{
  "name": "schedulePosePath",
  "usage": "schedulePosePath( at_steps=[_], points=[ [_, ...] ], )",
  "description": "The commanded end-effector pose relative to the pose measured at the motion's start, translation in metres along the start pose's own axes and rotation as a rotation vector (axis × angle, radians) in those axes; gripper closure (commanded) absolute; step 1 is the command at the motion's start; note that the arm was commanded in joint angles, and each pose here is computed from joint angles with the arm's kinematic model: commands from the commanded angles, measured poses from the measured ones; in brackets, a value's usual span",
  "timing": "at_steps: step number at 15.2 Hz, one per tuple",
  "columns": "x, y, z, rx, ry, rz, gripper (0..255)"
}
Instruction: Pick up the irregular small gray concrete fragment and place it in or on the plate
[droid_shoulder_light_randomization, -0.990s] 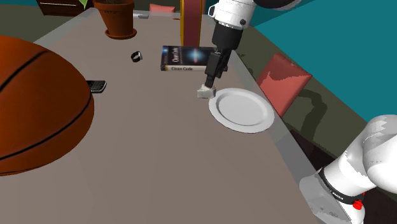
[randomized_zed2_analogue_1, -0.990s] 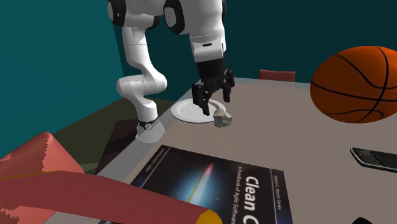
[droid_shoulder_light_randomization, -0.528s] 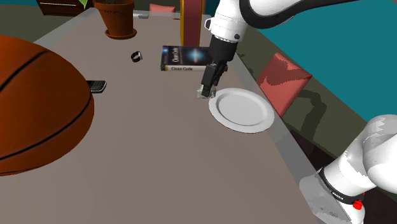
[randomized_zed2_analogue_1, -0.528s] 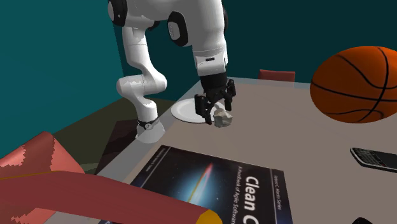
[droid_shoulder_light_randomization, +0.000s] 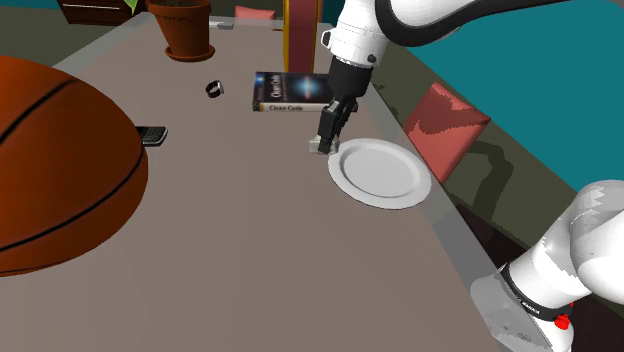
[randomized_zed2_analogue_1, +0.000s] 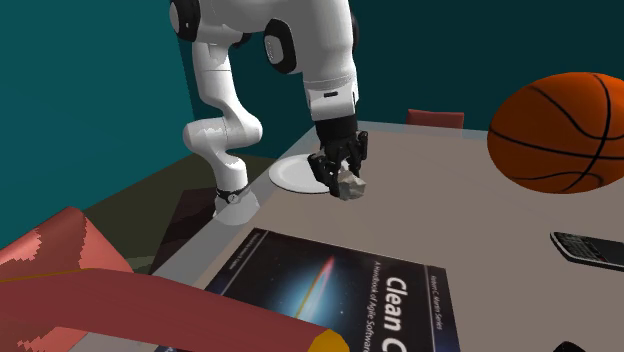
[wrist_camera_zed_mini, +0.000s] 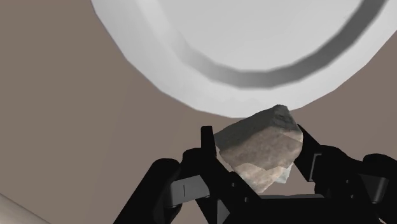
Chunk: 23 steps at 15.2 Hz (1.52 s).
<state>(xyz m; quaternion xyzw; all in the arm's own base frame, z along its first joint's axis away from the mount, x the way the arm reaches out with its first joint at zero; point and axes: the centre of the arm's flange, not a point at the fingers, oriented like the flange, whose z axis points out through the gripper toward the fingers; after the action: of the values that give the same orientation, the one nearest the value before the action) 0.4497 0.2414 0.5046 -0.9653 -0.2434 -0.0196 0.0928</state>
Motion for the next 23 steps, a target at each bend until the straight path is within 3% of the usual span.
schedulePosePath(
  at_steps=[1, 8, 23],
  points=[
    [0.000, 0.000, 0.000, 0.000, 0.000, 0.000, 255],
    [0.000, 0.000, 0.000, 0.000, 0.000, 0.000, 255],
    [0.007, -0.013, -0.078, 0.000, 0.000, 0.000, 255]
  ],
)
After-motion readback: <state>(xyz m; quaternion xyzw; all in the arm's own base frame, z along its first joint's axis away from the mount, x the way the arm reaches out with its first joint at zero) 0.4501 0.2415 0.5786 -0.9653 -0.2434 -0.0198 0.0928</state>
